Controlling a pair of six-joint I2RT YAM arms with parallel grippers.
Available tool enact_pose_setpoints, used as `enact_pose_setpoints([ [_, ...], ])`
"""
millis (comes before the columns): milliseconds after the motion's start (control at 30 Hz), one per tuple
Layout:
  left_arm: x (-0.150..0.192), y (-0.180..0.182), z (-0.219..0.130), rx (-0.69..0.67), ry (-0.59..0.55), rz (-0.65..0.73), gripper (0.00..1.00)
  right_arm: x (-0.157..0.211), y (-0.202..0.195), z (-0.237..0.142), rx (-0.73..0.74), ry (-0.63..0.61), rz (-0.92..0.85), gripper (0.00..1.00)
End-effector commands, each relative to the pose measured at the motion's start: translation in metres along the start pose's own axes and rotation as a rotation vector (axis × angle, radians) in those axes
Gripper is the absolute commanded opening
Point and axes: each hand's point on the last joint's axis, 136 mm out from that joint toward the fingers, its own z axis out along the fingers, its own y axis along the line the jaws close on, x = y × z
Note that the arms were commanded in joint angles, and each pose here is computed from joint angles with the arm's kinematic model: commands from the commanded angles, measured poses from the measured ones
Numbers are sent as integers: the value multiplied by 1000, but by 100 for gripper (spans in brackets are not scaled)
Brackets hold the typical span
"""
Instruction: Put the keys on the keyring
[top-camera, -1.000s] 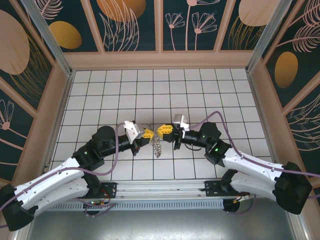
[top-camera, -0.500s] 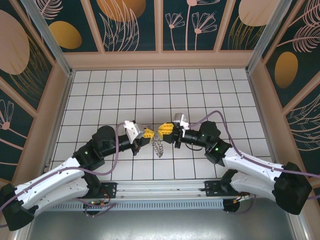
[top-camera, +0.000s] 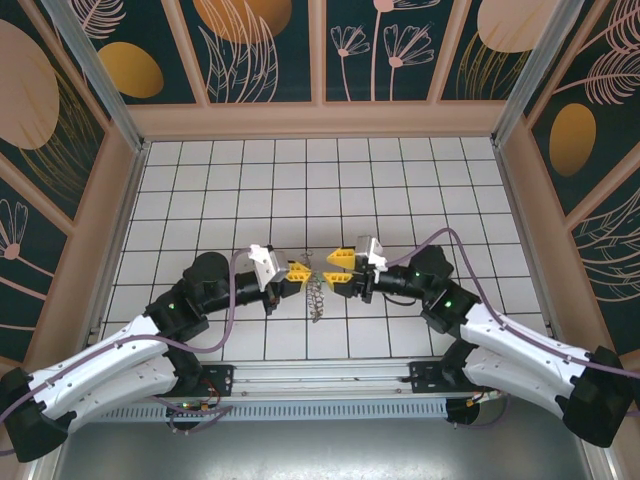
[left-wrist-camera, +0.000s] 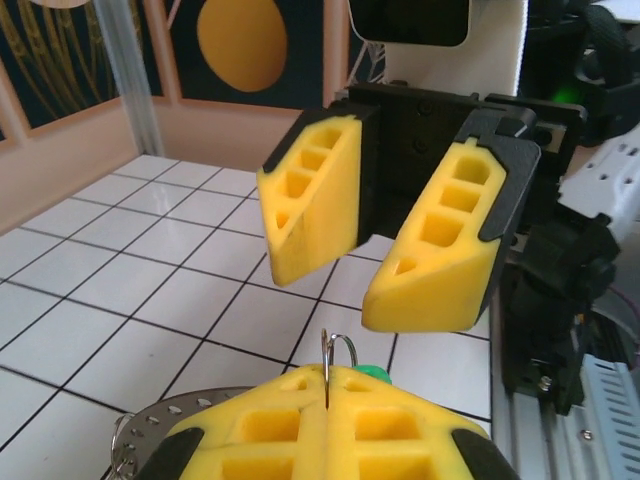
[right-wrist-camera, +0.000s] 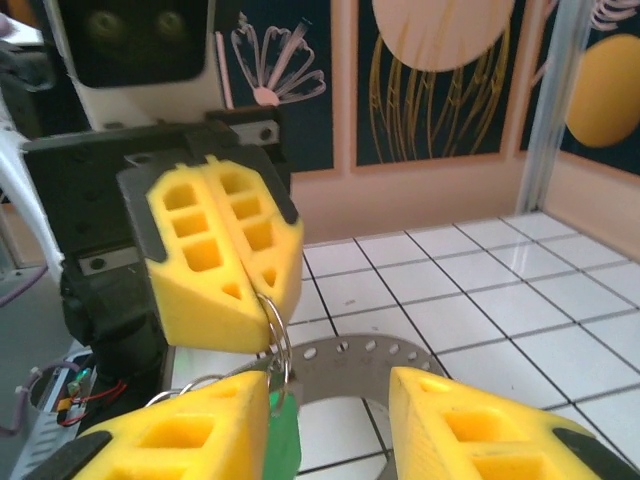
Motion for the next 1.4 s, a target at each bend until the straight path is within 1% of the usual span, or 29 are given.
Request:
enact_pose_setpoints([
  [0,-42,-21,-9,102,-128,72,0,-21,11,-2,-65,-34,-93,38],
  [200,-41,-25,-7,132,-117,66,0,-20,20,4,-147,-22,-86,38],
  [433,-43,-24,-10,123,-132,72,0,-15,23,6,-177,-7,-69,34],
  [733,-42,-26,-9,131,-138,73,0,-16,22,13,-191,-21,-67,22],
  [800,-42,-26,-10,133,-144,71,0,-17,22,15,-199,-23,-69,16],
  [900,-44,-26,-11,132,-150,68,0,-14,21,18,-197,-12,-73,2],
  [933,-43,-26,-11,129,-149,68,0,-14,20,18,-192,-10,-76,0],
  [1000,-42,-25,-10,123,-141,63,0,-14,17,18,-170,-6,-86,0],
  [1100,-38,-19,-9,91,-114,61,0,-15,10,16,-116,15,-111,0],
  [1167,-32,-14,-6,65,-69,59,1,-15,4,17,-79,47,-132,0],
  [1233,-28,-9,-4,43,-20,63,10,-15,1,19,-53,88,-156,0],
  [1267,-24,-6,-2,29,12,65,12,-15,1,21,-44,108,-167,0],
  [1367,-16,2,3,2,89,68,14,-14,-1,27,-21,164,-195,0],
])
